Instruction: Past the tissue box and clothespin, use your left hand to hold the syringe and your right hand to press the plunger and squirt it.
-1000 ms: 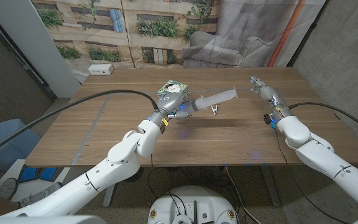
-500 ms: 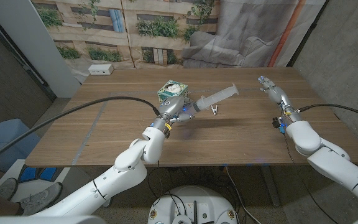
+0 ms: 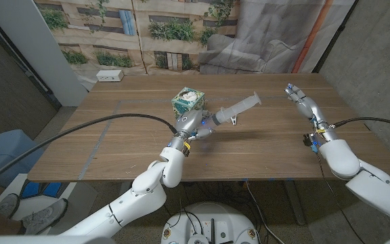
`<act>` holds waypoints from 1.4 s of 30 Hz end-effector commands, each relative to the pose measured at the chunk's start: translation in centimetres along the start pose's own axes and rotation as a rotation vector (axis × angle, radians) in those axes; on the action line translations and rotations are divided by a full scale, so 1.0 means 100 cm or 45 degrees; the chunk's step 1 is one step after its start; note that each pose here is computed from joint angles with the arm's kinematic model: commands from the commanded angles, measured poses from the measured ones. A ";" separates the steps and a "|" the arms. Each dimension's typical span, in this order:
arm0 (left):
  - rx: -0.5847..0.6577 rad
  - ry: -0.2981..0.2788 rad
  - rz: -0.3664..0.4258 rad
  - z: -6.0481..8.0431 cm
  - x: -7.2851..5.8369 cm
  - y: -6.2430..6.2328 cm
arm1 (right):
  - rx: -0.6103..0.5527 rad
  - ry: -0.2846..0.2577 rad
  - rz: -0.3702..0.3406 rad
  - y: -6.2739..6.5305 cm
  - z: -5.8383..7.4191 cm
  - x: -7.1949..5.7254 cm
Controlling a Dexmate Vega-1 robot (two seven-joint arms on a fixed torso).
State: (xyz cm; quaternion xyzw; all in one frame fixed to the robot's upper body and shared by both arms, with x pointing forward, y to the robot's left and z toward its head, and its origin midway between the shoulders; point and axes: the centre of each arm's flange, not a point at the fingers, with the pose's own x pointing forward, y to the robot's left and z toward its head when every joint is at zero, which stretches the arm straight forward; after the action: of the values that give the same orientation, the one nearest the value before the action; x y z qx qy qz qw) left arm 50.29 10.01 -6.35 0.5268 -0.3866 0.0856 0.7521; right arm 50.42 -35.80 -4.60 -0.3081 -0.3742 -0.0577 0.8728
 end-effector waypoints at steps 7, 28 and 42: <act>0.014 -0.061 0.030 -0.004 -0.005 -0.025 | -0.049 -0.163 -0.074 0.007 0.019 -0.033; -0.052 0.037 0.077 -0.006 0.004 -0.035 | -0.274 -0.293 -0.008 0.024 0.043 -0.051; -0.056 0.052 0.086 -0.006 0.005 -0.037 | -0.301 -0.376 0.052 0.038 0.054 -0.051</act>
State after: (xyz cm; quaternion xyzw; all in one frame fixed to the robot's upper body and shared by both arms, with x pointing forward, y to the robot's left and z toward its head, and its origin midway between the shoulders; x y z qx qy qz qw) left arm 52.73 8.92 -8.73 0.4996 -0.3939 0.1088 0.7638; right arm 44.88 -31.78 -6.92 -0.4014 -0.4678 -0.0604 0.7851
